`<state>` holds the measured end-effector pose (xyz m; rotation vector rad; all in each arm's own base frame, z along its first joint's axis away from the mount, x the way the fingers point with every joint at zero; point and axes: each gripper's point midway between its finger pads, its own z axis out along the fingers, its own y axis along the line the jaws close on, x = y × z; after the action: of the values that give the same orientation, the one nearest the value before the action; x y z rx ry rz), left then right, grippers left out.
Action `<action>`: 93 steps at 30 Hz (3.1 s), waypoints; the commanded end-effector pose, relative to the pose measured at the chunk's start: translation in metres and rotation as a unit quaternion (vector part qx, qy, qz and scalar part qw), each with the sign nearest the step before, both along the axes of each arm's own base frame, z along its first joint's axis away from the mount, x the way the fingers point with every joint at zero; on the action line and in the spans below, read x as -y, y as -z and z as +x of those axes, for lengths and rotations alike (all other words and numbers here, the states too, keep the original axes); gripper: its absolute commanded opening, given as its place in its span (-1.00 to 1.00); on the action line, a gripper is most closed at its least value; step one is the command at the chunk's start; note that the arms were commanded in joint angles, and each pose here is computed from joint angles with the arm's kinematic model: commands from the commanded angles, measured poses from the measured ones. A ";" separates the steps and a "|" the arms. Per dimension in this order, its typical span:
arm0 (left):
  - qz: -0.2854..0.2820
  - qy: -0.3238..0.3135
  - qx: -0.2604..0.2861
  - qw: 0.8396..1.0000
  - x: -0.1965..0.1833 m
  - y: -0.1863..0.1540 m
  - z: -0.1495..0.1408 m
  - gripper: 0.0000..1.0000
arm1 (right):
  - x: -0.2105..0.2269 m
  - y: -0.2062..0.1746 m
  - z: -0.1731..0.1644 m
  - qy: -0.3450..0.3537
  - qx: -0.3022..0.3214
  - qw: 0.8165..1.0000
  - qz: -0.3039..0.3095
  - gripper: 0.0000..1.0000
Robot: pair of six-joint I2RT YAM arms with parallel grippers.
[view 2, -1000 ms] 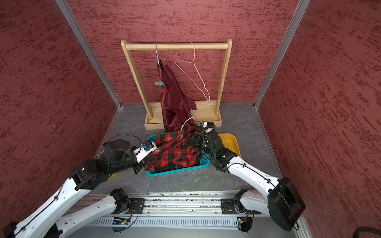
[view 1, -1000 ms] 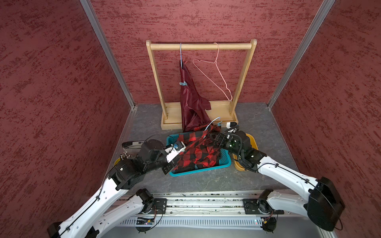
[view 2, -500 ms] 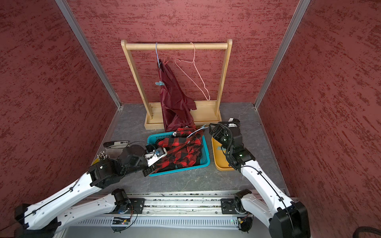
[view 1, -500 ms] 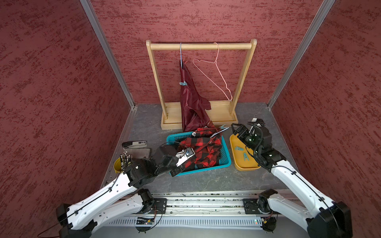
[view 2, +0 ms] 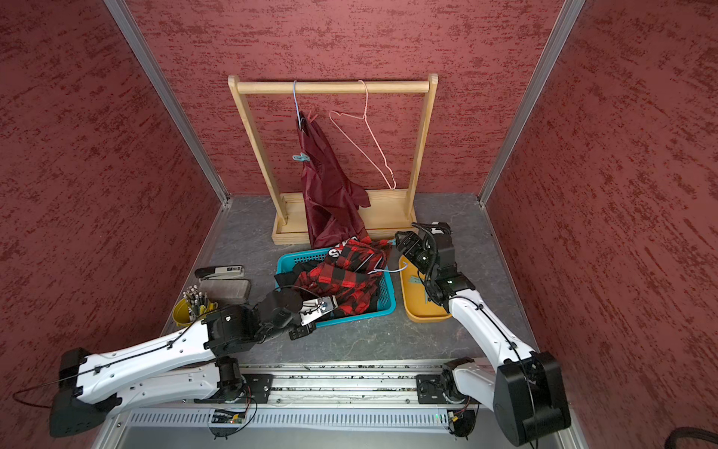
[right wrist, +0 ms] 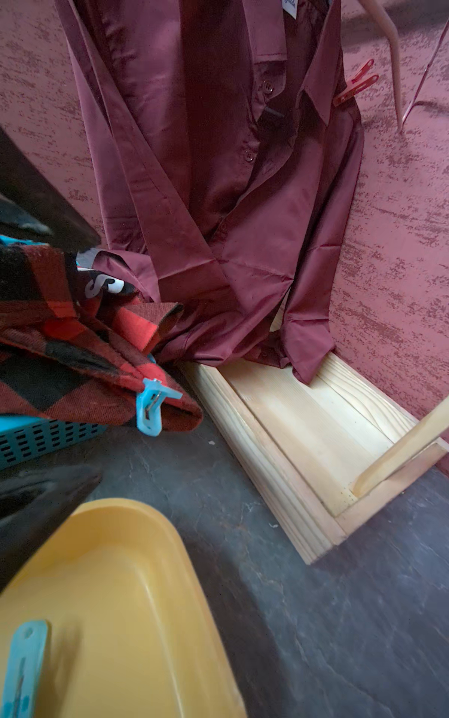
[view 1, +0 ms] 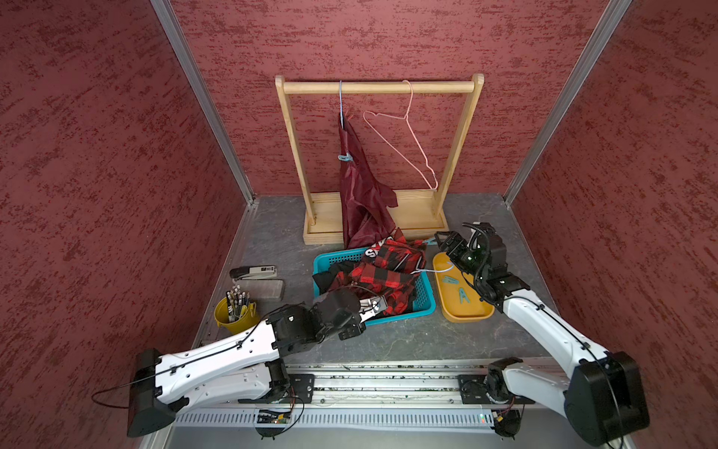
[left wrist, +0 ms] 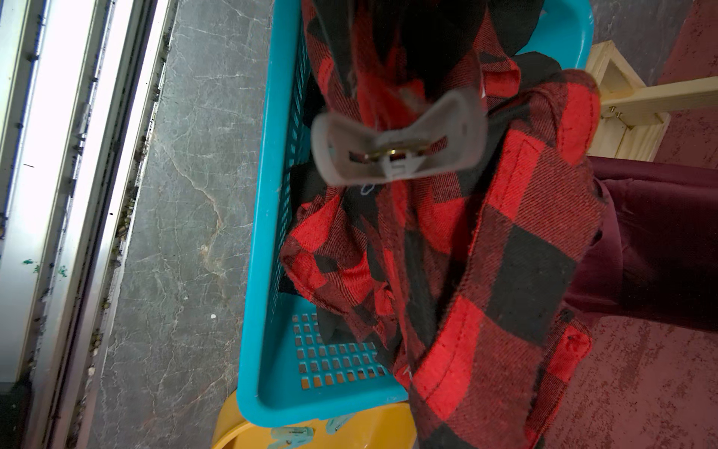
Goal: Remove the clothespins securing long-sleeve shirts to the hanger
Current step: Place the hanger in the bin, then remove the clamp from the hanger.
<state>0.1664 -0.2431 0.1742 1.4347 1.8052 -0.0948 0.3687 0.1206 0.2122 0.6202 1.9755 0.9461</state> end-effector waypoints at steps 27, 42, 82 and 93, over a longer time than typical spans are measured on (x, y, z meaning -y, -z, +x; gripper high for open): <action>0.034 -0.043 0.010 0.998 -0.001 0.033 0.006 0.55 | 0.011 0.015 0.015 -0.015 -0.005 1.000 0.018 0.88; -0.067 -0.079 -0.043 0.994 -0.019 -0.023 -0.003 0.98 | 0.009 0.017 0.013 -0.034 -0.013 0.999 0.018 0.88; -0.134 -0.182 -0.172 0.959 0.097 0.017 0.148 -0.40 | 0.006 0.032 0.013 -0.056 -0.033 0.998 0.015 0.92; -0.096 -0.207 -0.207 0.951 0.081 0.071 0.142 -0.60 | 0.001 0.037 0.026 -0.067 -0.040 0.997 0.018 0.95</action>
<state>0.3092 -0.3280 0.1239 0.9244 2.2827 -0.3772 0.3835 0.1187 0.1574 0.5946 2.1381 1.0392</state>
